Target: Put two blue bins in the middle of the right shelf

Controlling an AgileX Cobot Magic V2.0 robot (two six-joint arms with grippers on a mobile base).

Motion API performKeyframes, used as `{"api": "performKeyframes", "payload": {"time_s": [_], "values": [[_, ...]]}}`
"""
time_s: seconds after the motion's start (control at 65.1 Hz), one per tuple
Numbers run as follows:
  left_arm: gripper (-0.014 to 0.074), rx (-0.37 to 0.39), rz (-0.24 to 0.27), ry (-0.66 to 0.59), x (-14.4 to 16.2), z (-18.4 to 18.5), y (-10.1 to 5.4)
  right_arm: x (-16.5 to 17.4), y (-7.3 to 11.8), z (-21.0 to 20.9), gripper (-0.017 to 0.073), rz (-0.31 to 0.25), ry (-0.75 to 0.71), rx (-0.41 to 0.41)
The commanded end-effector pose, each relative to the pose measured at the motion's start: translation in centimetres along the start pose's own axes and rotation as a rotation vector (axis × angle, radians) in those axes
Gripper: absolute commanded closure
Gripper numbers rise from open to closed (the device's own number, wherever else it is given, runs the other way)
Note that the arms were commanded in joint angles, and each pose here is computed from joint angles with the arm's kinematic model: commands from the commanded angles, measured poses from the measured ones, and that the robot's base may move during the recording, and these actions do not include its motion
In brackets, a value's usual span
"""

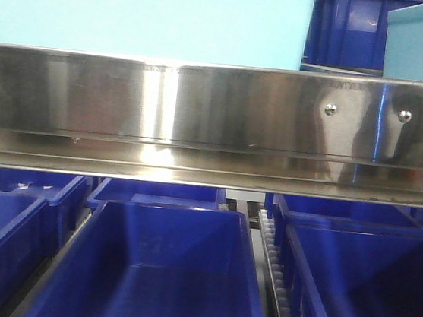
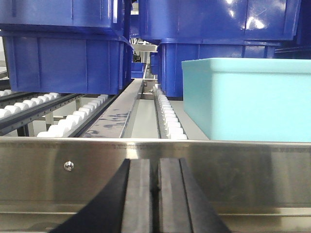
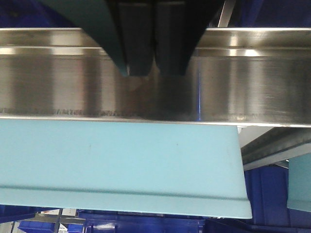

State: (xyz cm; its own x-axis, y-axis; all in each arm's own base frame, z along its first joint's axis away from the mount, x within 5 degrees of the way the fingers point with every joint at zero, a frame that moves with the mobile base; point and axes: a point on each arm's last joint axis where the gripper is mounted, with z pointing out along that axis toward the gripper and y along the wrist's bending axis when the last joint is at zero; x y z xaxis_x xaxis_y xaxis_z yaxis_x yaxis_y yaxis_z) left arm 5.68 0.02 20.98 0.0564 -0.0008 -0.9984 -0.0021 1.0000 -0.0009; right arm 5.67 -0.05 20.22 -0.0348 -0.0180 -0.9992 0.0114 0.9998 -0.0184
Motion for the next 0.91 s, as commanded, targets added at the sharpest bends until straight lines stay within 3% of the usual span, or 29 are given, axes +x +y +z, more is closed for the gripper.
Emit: {"api": "performKeyframes", "payload": {"time_s": [0.0,0.507,0.891], "values": [[0.0704,-0.003,-0.001,-0.020,-0.24,-0.05,0.02,-0.23,-0.01,-0.03,0.0721,-0.005,-0.027,0.001],[0.0704,-0.003,0.003,-0.024,-0.28,-0.05,0.01,-0.23,-0.01,-0.03,0.0721,-0.005,-0.027,0.001],[0.0704,-0.001,0.003,-0.066,-0.66,-0.06,-0.01,-1.01,-0.05,-0.08,0.0721,-0.005,-0.112,0.005]]}}
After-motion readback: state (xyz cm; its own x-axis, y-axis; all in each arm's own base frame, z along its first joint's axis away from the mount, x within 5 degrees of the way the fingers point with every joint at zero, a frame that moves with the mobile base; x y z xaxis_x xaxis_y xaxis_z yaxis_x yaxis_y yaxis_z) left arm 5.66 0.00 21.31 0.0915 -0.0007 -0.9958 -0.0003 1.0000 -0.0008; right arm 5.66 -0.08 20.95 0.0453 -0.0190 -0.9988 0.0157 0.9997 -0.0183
